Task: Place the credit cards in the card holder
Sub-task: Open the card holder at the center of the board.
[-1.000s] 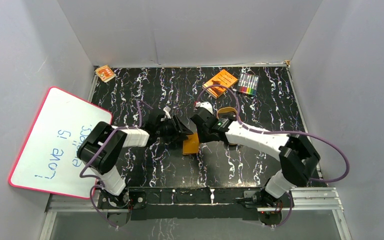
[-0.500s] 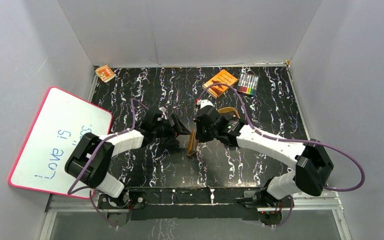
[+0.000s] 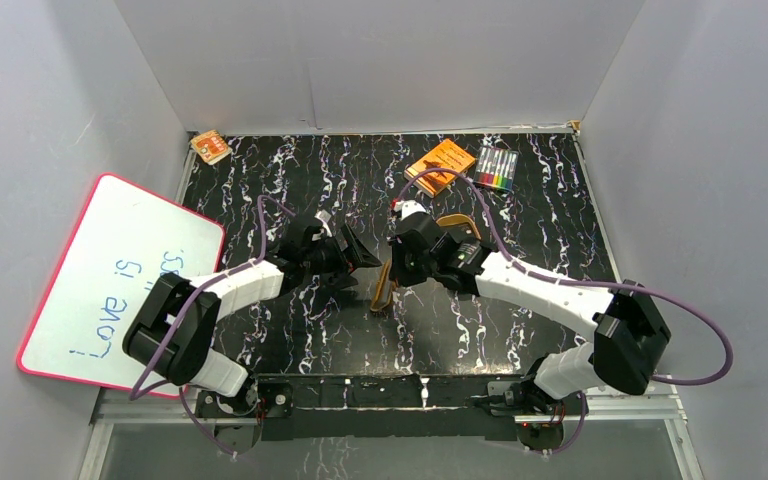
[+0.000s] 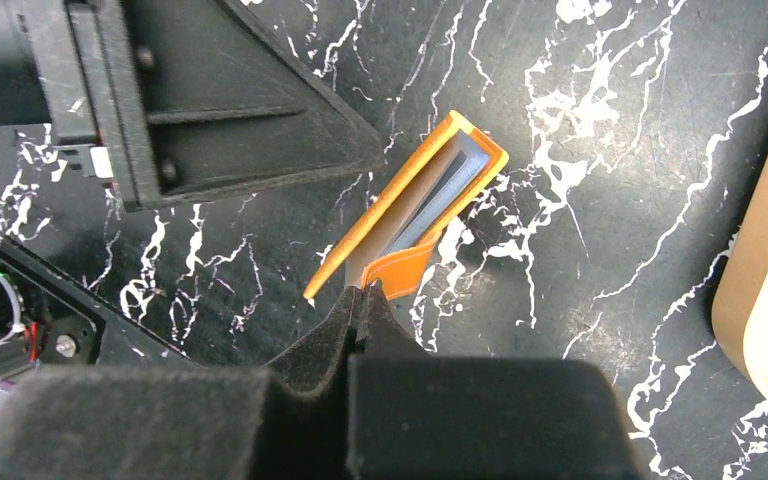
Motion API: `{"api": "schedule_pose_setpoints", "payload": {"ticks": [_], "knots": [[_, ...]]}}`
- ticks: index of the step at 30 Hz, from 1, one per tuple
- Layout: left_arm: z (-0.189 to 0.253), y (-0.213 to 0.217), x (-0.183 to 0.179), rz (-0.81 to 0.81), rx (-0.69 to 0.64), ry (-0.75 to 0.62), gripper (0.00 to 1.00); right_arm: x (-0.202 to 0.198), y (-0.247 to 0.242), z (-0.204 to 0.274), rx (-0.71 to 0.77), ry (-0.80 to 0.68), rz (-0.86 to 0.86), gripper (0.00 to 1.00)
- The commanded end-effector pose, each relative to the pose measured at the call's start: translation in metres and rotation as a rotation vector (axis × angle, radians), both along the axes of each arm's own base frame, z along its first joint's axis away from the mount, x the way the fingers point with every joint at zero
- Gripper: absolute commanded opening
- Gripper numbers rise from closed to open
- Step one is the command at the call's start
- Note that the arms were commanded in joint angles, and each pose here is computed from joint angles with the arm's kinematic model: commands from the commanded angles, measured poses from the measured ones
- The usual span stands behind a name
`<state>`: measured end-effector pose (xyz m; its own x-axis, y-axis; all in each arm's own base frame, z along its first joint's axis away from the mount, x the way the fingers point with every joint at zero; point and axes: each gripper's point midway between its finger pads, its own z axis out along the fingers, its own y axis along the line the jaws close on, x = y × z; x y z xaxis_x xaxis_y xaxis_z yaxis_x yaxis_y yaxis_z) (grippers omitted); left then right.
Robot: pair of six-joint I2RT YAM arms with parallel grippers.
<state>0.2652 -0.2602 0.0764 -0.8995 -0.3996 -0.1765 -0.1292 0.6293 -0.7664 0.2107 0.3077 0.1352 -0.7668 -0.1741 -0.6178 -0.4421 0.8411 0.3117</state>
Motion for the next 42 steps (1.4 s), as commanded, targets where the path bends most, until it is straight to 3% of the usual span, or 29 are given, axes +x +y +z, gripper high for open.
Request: {"api": "schedule_pose_setpoints", "payload": {"ticks": [1, 8, 13, 18, 29, 37, 42], "knots": [[0.016, -0.003, -0.003, -0.025, -0.022, -0.028, 0.87, 0.005, 0.014, 0.033, 0.115, -0.061, 0.014, 0.00], [0.020, -0.008, 0.000, -0.042, -0.026, -0.044, 0.87, 0.006, 0.016, 0.035, 0.124, -0.064, 0.019, 0.00], [0.009, -0.007, -0.003, -0.054, -0.003, -0.028, 0.80, 0.006, 0.015, 0.035, 0.120, -0.067, 0.015, 0.00], [-0.009, -0.001, -0.008, -0.054, 0.040, -0.005, 0.60, 0.005, 0.013, 0.036, 0.123, -0.070, 0.012, 0.00], [-0.048, 0.026, -0.028, -0.022, 0.163, 0.063, 0.00, 0.001, -0.005, 0.017, 0.083, -0.054, -0.031, 0.00], [-0.060, 0.050, -0.048, 0.060, 0.212, 0.093, 0.00, -0.012, -0.037, -0.022, 0.029, 0.023, -0.140, 0.00], [-0.064, 0.055, -0.056, 0.069, 0.220, 0.111, 0.00, -0.019, -0.073, -0.047, -0.082, 0.072, -0.263, 0.00]]}}
